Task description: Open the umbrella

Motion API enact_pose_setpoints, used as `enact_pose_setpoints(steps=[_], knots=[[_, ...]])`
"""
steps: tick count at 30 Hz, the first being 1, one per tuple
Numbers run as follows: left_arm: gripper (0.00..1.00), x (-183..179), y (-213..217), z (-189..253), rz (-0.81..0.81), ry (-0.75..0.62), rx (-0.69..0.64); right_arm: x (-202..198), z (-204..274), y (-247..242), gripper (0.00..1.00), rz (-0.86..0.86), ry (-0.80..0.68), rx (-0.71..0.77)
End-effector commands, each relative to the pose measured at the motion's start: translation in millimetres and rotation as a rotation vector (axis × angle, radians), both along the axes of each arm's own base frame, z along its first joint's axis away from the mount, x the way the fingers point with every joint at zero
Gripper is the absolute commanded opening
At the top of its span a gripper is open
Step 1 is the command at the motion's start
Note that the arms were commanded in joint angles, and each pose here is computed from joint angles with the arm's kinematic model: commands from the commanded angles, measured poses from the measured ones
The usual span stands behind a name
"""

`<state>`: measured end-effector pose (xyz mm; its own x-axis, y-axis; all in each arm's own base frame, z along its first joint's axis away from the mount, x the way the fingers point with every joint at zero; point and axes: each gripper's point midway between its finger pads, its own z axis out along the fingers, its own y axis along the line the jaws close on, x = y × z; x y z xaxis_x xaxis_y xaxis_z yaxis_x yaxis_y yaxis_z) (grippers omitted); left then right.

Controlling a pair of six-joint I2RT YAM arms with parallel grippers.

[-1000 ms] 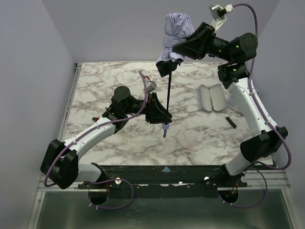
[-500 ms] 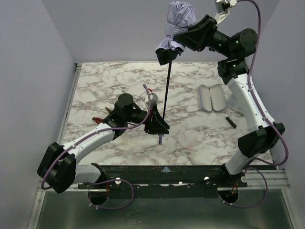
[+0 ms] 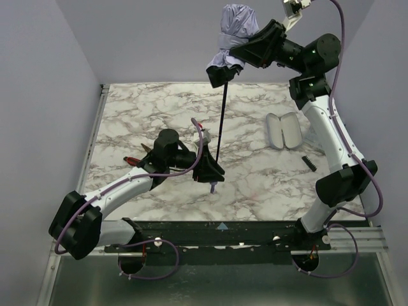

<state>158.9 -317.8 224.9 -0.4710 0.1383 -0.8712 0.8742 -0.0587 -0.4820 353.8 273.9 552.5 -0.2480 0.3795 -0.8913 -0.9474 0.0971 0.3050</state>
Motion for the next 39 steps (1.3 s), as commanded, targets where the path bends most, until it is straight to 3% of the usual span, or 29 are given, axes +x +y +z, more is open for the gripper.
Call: enact_pose_setpoints(steps=[1,8,12,16,22,28,39], knots=[[0.41,-24.1,7.3,-31.5,-0.062,0.116,0.113,-2.4,53.6,-30.5,0.0,-0.178,-0.257,0.129],[0.68,33.7,9.7,46.7,0.135,-0.059,0.014,-23.3,-13.5,-22.4,0.0,-0.046,-0.137,0.021],[0.74,58.3,26.7,88.7,0.221,-0.156,-0.044,-39.9,-39.9,-22.3,0.0,-0.003,-0.105,-0.03],[0.72,77.6,48.8,107.9,0.269,-0.27,-0.037,-57.5,-58.6,-23.6,0.0,0.041,-0.101,-0.077],[0.59,95.7,69.1,164.6,0.362,-0.358,-0.08,-67.7,-82.9,-25.9,0.0,0.039,-0.092,-0.15],[0.52,98.8,59.2,232.8,0.398,-0.35,-0.208,-69.4,-99.8,-28.0,0.0,0.01,-0.066,-0.179],[0.52,89.4,21.7,244.2,0.319,-0.335,-0.231,-78.1,-106.9,-19.7,0.0,0.001,-0.094,-0.213]])
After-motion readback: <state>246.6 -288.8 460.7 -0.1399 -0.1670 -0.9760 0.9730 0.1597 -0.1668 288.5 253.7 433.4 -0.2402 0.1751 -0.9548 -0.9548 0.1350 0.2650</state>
